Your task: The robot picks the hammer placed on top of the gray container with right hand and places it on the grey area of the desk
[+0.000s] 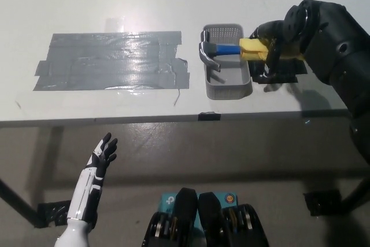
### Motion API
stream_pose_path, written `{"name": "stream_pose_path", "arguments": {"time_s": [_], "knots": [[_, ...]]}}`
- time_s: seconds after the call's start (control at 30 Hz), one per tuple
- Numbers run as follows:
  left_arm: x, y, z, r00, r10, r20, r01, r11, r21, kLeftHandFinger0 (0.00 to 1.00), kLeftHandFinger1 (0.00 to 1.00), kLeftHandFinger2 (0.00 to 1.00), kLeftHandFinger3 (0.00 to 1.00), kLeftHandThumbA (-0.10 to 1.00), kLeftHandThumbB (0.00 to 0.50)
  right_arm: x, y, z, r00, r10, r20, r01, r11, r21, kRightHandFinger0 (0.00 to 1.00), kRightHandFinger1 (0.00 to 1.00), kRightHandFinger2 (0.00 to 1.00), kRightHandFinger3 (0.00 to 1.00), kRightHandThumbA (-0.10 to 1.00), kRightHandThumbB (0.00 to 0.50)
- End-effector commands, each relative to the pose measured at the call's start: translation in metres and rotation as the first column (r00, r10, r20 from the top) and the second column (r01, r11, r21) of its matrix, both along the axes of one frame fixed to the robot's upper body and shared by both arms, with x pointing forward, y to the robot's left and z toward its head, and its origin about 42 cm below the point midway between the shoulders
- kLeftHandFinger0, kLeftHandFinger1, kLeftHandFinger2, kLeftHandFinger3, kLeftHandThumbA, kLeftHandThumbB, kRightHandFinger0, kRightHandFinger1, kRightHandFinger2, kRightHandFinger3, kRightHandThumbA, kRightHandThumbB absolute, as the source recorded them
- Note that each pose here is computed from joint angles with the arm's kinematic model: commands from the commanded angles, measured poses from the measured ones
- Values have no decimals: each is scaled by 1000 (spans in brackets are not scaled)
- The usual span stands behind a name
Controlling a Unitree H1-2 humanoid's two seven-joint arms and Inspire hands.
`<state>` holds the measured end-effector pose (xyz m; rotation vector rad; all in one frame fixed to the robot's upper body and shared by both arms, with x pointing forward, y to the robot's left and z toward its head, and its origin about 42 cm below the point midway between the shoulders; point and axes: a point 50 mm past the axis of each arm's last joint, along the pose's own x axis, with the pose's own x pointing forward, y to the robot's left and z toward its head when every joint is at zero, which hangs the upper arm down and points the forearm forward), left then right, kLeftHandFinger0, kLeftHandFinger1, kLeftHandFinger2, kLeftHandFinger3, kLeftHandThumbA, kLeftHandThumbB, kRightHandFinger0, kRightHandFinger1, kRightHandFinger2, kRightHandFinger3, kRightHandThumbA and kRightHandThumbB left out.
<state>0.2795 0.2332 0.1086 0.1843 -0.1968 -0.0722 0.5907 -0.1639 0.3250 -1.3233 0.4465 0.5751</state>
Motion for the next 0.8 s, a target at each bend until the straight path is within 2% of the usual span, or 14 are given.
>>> {"name": "stream_pose_path", "arguments": {"time_s": [0.0, 0.1, 0.13, 0.17, 0.2, 0.27, 0.33, 0.43, 0.5, 0.53, 0.6, 0.63, 0.7, 0.77], "knots": [[1, 2, 13, 999, -17, 52, 17, 1000, 3, 1000, 1000, 1000, 1000, 1000, 244, 5, 12, 20, 984, 12, 179, -12, 1000, -2, 1000, 1000, 1000, 1000, 932, 370], [2, 1, 14, 998, -22, 52, 22, 1000, 4, 1000, 1000, 1000, 1000, 1000, 240, 4, 17, 5, 954, 13, 299, -15, 1000, 5, 1000, 1000, 1000, 1000, 708, 394], [2, 1, 14, 998, -22, 53, 22, 1000, 2, 1000, 1000, 1000, 1000, 1000, 241, 3, 21, 1, 942, 24, 336, -19, 1000, -16, 989, 1000, 1000, 1000, 559, 290], [3, 1, 15, 998, -21, 55, 21, 1000, 3, 1000, 1000, 1000, 1000, 1000, 243, 3, 24, -1, 930, 43, 366, -34, 999, -32, 572, 662, 679, 982, 118, 155], [3, 2, 15, 998, -21, 56, 20, 1000, 6, 1000, 1000, 1000, 1000, 1000, 250, 1, 27, -6, 910, 74, 408, -53, 997, -64, 75, 190, 357, 735, -72, 234], [4, 1, 15, 998, -20, 56, 20, 1000, 6, 1000, 1000, 1000, 1000, 1000, 252, 0, 28, -13, 888, 101, 449, -58, 992, -109, 1, 86, 311, 465, -100, 223], [5, 1, 16, 998, -20, 57, 20, 1000, 3, 1000, 1000, 1000, 1000, 1000, 249, -2, 27, -20, 862, 95, 497, -59, 994, -88, 0, 150, 453, 273, -100, 203], [6, 3, 18, 998, -21, 60, 21, 1000, 6, 1000, 1000, 1000, 1000, 1000, 249, -3, 21, -25, 841, 62, 538, -55, 998, -29, 66, 441, 777, 448, -100, 185], [7, 3, 19, 998, -24, 59, 24, 1000, 7, 1000, 1000, 1000, 1000, 1000, 253, -3, 16, -27, 826, 51, 561, -52, 999, -14, 88, 486, 810, 522, -100, 208], [7, 3, 19, 998, -26, 58, 25, 1000, 8, 1000, 1000, 1000, 1000, 1000, 251, -3, 13, -28, 822, 44, 568, -47, 999, -9, 17, 477, 827, 590, -100, 196], [7, 4, 20, 998, -27, 57, 26, 1000, 8, 1000, 1000, 1000, 1000, 1000, 243, -3, 8, -30, 815, 37, 579, -43, 999, -4, 16, 517, 847, 859, -100, 187], [7, 5, 20, 998, -27, 54, 26, 1000, 10, 1000, 1000, 1000, 1000, 1000, 244, -3, 5, -30, 813, 30, 582, -41, 999, 5, 31, 534, 852, 906, -100, 196], [9, 6, 19, 998, -28, 59, 27, 1000, 9, 1000, 1000, 1000, 1000, 1000, 243, -2, -1, -28, 803, -5, 595, -34, 998, 54, 76, 574, 869, 935, -100, 182], [9, 5, 19, 998, -29, 61, 29, 1000, 6, 1000, 1000, 1000, 1000, 1000, 236, -2, -5, -26, 779, -29, 626, -51, 993, 110, 46, 516, 839, 884, -100, 195]]}}
